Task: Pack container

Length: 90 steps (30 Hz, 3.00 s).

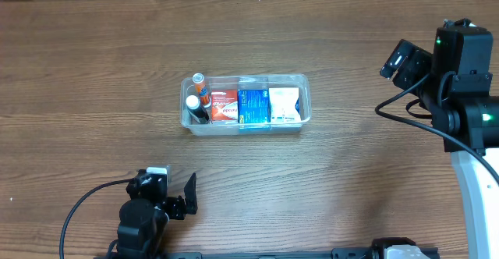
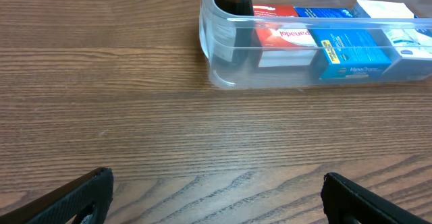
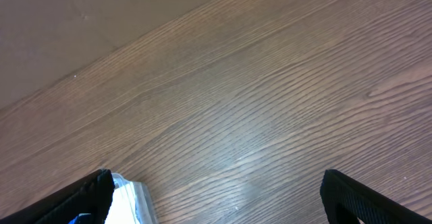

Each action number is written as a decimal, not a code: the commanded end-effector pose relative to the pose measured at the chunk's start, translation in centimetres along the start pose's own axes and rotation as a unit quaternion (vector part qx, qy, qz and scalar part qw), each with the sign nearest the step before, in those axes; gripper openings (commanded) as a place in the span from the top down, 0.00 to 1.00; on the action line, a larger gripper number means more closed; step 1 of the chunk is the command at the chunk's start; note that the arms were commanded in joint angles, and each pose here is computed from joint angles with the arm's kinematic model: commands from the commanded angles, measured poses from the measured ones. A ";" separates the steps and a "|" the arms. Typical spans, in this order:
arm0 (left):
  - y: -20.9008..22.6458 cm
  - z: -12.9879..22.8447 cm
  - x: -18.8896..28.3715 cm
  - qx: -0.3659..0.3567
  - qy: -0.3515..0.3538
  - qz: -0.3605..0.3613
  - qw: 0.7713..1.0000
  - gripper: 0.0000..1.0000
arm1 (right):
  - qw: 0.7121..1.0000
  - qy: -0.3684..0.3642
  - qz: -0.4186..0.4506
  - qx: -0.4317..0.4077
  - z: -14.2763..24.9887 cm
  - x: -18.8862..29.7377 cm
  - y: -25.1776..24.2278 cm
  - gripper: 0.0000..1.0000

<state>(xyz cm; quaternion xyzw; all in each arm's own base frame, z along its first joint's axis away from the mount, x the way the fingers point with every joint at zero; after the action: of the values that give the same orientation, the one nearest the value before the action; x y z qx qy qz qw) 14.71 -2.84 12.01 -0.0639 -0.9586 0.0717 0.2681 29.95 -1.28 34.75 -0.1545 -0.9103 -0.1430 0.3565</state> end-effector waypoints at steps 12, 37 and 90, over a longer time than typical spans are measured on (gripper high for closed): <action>0.0 0.1 -0.1 -0.012 -0.005 0.000 1.000 0.00 | 1.000 -0.007 -0.002 -0.003 -0.3 0.3 -0.1 0.00; 0.0 0.1 -0.1 -0.012 -0.005 0.000 1.000 0.00 | 1.000 -0.007 -0.002 -0.003 -0.3 0.3 -0.1 0.00; 0.0 0.1 -0.1 -0.012 -0.005 0.000 1.000 0.00 | 0.995 -0.090 -0.037 0.018 25.8 -4.9 -10.1 0.00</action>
<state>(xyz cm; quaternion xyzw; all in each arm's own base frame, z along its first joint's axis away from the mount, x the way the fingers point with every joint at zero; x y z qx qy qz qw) 14.77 -2.82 12.01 -0.0629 -0.9596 0.0716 0.2649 13.91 -1.69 11.66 -0.1237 -0.9451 -0.1243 0.2757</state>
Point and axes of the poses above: each gripper's point midway between its finger pads, its own x axis back along the fingers, its own y axis along the line the jaws close on, z = x × y, the point moved 6 cm from there along x, back along the fingers, and after that the axes turned 3 degrees about x, right-handed, at the moved point
